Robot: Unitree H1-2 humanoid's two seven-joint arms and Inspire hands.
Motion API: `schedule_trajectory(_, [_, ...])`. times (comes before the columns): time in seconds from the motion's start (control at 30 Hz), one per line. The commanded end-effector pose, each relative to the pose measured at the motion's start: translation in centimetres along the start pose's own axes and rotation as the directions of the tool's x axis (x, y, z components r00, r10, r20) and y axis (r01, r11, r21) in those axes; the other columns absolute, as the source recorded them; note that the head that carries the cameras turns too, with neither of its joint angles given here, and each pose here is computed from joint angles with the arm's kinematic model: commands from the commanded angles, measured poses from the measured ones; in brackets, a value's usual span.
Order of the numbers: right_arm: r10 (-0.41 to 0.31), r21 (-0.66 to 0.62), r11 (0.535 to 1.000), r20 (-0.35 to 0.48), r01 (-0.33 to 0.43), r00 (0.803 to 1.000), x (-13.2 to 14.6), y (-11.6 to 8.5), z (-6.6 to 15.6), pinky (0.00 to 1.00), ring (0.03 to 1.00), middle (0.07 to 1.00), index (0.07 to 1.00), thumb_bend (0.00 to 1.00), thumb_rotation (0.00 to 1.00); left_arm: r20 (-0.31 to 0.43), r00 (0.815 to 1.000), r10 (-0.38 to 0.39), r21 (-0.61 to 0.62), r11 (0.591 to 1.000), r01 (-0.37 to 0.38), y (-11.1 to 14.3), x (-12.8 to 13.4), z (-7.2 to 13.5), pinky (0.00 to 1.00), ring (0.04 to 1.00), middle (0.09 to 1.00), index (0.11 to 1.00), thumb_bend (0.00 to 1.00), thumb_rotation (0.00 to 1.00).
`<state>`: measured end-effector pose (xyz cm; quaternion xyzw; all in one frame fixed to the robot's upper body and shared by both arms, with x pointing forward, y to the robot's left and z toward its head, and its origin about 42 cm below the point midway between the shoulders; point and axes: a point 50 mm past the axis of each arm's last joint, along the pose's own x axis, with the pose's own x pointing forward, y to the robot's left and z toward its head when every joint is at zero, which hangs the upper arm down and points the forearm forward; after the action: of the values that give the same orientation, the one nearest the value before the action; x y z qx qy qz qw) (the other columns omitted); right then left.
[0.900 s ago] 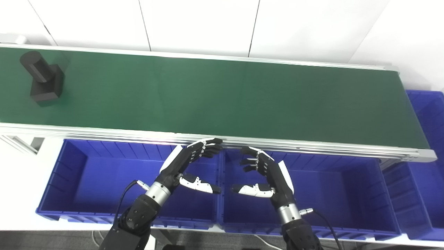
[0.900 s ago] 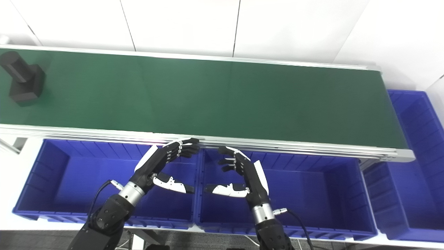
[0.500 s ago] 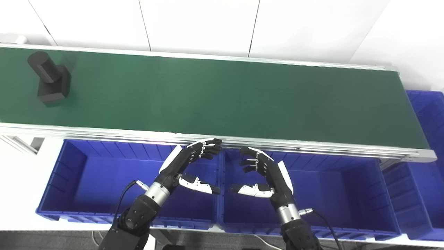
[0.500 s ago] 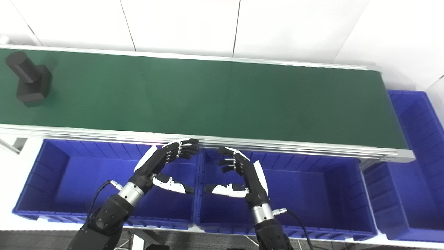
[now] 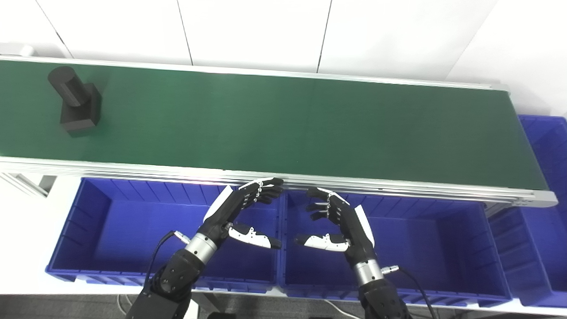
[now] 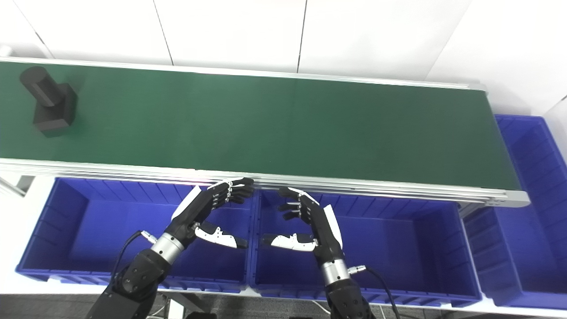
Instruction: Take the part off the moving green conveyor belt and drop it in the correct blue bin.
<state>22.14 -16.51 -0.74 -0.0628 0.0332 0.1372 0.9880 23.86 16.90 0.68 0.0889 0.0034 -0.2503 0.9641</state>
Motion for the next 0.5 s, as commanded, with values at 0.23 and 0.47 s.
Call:
schedule_trajectory(0.23, [-0.002, 0.003, 1.000, 0.095, 0.002, 0.995, 0.99, 0.19, 1.42, 0.59, 0.668, 0.790, 0.739, 0.91, 0.24, 0.072, 0.997, 0.011, 0.011, 1.000, -0.012, 0.59, 0.66, 1.00, 0.74, 0.765, 0.776, 0.804, 0.97, 0.12])
schedule_trajectory(0.47, [-0.007, 0.008, 1.000, 0.075, 0.007, 0.997, 0.97, 0.19, 0.91, 0.59, 0.672, 0.790, 0.743, 0.91, 0.23, 0.055, 0.998, 0.006, 0.008, 1.000, -0.007, 0.44, 0.77, 0.55, 0.73, 0.764, 0.775, 0.805, 0.96, 0.12])
